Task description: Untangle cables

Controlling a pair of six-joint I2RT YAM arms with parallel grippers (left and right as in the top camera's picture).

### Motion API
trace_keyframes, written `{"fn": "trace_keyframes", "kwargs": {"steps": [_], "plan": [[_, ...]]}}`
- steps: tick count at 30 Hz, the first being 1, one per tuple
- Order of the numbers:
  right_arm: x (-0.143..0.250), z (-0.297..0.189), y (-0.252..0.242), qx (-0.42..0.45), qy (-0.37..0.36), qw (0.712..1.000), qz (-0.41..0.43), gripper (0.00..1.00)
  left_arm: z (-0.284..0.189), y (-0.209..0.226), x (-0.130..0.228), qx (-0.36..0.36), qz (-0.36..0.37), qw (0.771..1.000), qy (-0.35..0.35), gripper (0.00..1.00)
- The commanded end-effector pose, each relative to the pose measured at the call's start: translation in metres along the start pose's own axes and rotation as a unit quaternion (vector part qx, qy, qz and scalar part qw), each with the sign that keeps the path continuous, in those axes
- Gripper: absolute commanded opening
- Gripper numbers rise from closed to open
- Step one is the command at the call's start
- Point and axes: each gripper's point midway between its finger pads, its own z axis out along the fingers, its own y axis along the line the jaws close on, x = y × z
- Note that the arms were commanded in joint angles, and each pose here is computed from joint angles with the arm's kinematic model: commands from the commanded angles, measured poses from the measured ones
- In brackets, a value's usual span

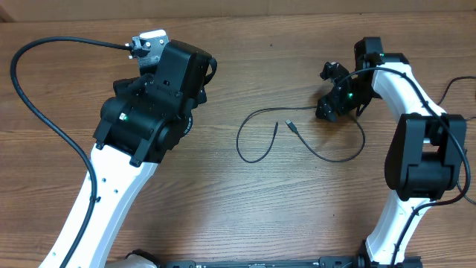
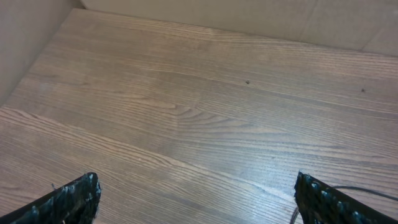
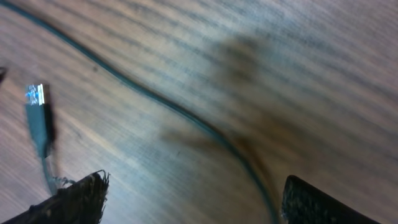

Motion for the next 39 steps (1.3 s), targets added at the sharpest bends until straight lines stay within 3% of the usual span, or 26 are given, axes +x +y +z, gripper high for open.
{"fn": "trace_keyframes", "kwargs": {"steps": [1,8,12,15,19,23,26,39], "plan": [[0.001,0.004,-0.001,0.006,-0.009,1.0,-0.017,0.88,-0.001,0.001,-0.005,-0.002,0.001,1.0,-0.006,1.0],[0.003,0.019,-0.005,0.016,-0.024,0.999,-0.022,0.88,-0.001,0.001,-0.005,-0.002,0.001,1.0,-0.006,1.0],[0.006,0.023,-0.005,0.016,-0.023,0.999,-0.021,0.79,-0.001,0.001,-0.005,-0.002,0.001,1.0,-0.006,1.0],[0.009,0.026,-0.003,0.013,-0.02,1.0,-0.02,0.66,-0.001,0.001,-0.005,-0.002,0.001,1.0,-0.006,1.0],[0.017,0.03,0.0,0.007,-0.011,1.0,-0.017,0.35,-0.001,0.001,-0.005,-0.002,0.001,1.0,-0.006,1.0],[0.02,0.032,0.002,0.004,-0.006,1.0,-0.014,0.23,-0.001,0.001,-0.005,-0.002,0.001,1.0,-0.006,1.0],[0.02,0.032,0.002,0.004,-0.007,1.0,-0.009,0.06,-0.001,0.001,-0.005,-0.002,0.001,1.0,-0.006,1.0],[0.011,0.012,0.003,-0.002,-0.002,0.994,0.111,0.04,-0.001,0.001,-0.005,-0.002,0.001,1.0,-0.006,1.0]]}}
